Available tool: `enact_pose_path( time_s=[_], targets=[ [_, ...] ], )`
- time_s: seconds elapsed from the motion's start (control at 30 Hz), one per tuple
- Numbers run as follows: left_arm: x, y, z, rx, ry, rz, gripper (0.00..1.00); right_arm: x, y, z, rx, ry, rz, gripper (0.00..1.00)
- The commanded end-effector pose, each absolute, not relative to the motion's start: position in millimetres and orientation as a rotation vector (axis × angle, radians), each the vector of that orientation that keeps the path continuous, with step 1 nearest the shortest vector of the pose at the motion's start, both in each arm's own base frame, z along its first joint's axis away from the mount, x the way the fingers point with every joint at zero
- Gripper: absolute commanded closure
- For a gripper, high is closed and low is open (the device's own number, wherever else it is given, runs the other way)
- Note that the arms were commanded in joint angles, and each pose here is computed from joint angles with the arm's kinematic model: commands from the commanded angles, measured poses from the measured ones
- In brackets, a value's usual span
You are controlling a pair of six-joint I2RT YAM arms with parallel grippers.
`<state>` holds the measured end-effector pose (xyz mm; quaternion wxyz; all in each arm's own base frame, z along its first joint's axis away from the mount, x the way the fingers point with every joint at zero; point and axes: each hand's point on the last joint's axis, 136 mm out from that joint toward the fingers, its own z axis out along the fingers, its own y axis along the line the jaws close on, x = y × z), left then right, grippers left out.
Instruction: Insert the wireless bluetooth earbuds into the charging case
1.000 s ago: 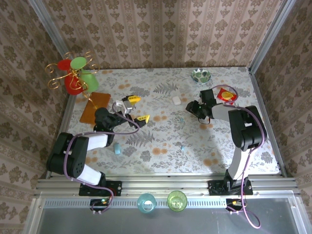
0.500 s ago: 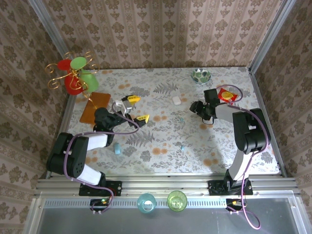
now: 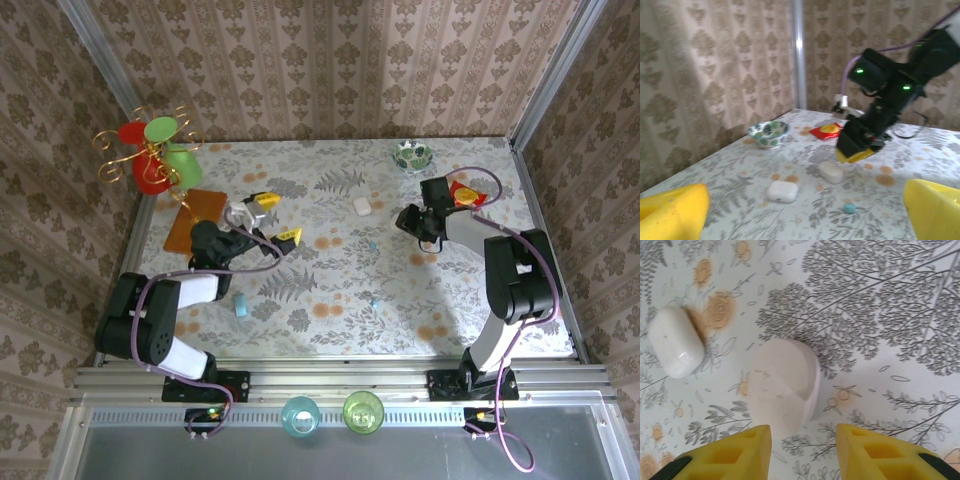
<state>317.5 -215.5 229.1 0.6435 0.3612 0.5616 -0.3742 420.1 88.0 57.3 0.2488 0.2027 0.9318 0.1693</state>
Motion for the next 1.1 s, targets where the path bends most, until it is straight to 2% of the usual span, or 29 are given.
enact_pose_path(
  time_s=[0.0,0.23,0.33,0.5,0.53,0.57,0.67,0.83,1.07],
  targets=[
    [327,-189,231,0.657,1.33,-0.765,0.0,423,108,99,0.395,2.485,0.452,0.54],
    [326,-151,206,0.487,1.56,-0.493,0.0,411,173,143,0.047,2.409,0.502,0.39],
    [326,-120,195,0.314,1.713,-0.359,0.0,400,204,153,-0.09,2.395,0.522,0.34],
    [295,-101,174,0.198,1.968,-0.235,0.0,392,223,156,-0.163,2.382,0.56,0.31],
    [289,-99,173,0.173,1.996,-0.229,0.0,392,225,157,-0.172,2.377,0.57,0.29],
    [282,-94,171,0.122,2.039,-0.208,0.0,391,227,157,-0.201,2.369,0.58,0.22],
    [259,-90,159,0.049,2.18,-0.189,0.0,388,228,157,-0.221,2.358,0.585,0.14],
    [221,-76,137,-0.028,2.438,-0.082,0.0,386,224,155,-0.24,2.351,0.563,0.12],
    [187,-74,103,-0.036,2.648,-0.078,0.0,383,220,155,-0.241,2.341,0.553,0.12]
  ],
)
